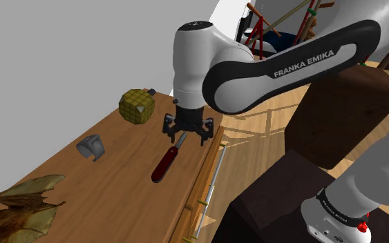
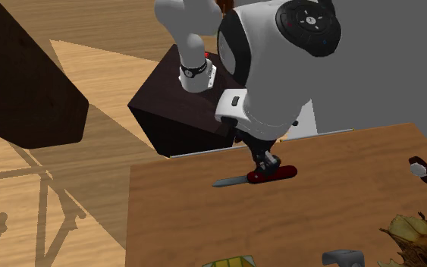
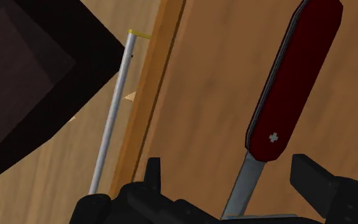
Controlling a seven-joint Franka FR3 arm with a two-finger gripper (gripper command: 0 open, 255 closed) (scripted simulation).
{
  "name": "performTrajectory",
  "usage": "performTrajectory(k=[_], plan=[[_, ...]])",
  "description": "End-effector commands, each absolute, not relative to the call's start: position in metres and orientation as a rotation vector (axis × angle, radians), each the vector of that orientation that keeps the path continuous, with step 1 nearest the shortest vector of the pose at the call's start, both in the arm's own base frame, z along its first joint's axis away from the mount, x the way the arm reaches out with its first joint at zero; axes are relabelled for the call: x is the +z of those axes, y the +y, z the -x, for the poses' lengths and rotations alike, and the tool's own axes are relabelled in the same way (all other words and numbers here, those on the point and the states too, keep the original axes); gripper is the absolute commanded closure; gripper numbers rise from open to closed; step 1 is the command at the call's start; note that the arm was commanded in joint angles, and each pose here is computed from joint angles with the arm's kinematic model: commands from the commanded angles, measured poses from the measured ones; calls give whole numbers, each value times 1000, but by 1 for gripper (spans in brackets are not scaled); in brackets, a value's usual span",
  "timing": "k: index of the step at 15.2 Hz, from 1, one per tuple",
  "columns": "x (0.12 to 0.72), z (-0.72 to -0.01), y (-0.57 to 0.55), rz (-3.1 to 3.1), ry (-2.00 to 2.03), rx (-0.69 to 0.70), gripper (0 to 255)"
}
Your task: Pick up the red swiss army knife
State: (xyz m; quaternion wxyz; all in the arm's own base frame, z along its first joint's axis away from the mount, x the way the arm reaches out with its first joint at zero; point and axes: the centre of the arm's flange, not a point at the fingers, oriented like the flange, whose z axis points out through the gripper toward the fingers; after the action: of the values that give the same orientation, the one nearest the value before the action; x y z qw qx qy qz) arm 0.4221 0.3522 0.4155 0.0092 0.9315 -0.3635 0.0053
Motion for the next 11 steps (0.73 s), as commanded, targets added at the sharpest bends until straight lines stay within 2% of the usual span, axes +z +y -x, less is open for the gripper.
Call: performTrajectory(k=[1,11], plan=[[408,-437,371,-2887,-1205,38,0],[362,-452,386,-2868,-1259,55,0]])
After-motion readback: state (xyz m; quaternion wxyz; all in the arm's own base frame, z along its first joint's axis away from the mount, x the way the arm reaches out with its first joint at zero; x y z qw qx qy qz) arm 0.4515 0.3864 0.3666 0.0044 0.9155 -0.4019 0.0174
